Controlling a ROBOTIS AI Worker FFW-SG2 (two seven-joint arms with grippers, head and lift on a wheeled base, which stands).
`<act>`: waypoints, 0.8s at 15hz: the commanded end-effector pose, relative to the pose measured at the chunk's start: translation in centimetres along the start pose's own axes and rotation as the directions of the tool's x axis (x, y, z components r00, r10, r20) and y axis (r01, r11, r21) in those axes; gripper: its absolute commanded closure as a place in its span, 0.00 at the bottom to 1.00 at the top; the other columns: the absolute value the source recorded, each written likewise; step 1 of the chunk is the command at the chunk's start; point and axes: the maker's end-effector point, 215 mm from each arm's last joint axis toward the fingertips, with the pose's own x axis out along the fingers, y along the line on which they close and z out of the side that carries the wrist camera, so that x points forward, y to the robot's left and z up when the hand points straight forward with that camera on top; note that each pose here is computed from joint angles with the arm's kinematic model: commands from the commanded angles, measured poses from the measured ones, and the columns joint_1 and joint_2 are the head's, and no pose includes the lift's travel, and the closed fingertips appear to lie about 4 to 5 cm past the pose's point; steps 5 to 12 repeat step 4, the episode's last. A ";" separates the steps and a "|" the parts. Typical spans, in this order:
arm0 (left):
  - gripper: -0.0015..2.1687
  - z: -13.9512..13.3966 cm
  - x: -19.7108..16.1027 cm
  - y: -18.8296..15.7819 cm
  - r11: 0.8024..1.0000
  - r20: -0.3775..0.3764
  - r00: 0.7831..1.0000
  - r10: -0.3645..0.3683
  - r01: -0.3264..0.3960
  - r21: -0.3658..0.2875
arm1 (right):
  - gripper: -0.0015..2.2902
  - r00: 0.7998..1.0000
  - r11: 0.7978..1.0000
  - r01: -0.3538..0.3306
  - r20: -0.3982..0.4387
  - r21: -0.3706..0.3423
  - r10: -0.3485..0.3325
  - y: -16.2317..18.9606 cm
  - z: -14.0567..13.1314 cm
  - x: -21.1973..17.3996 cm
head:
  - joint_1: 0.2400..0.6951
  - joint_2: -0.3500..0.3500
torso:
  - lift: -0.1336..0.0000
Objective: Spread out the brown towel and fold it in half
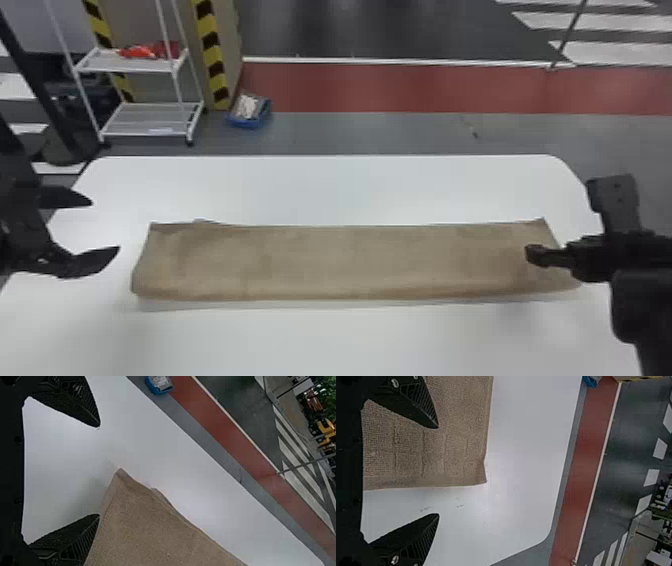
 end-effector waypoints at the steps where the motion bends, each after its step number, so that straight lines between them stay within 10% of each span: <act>1: 0.04 -0.2 -0.1 0.1 1.000 -0.002 1.000 0.000 0.000 -0.002 | 0.04 1.000 1.000 0.000 -0.003 -0.001 0.000 0.2 -0.1 0.0 | 1.00 0.46 | 0.04; 12: 0.04 -0.3 0.0 -0.1 1.000 0.001 1.000 -0.005 0.005 -0.004 | 0.04 1.000 1.000 0.001 -0.003 -0.005 -0.001 0.3 0.0 0.0 | 1.00 0.46 | 0.04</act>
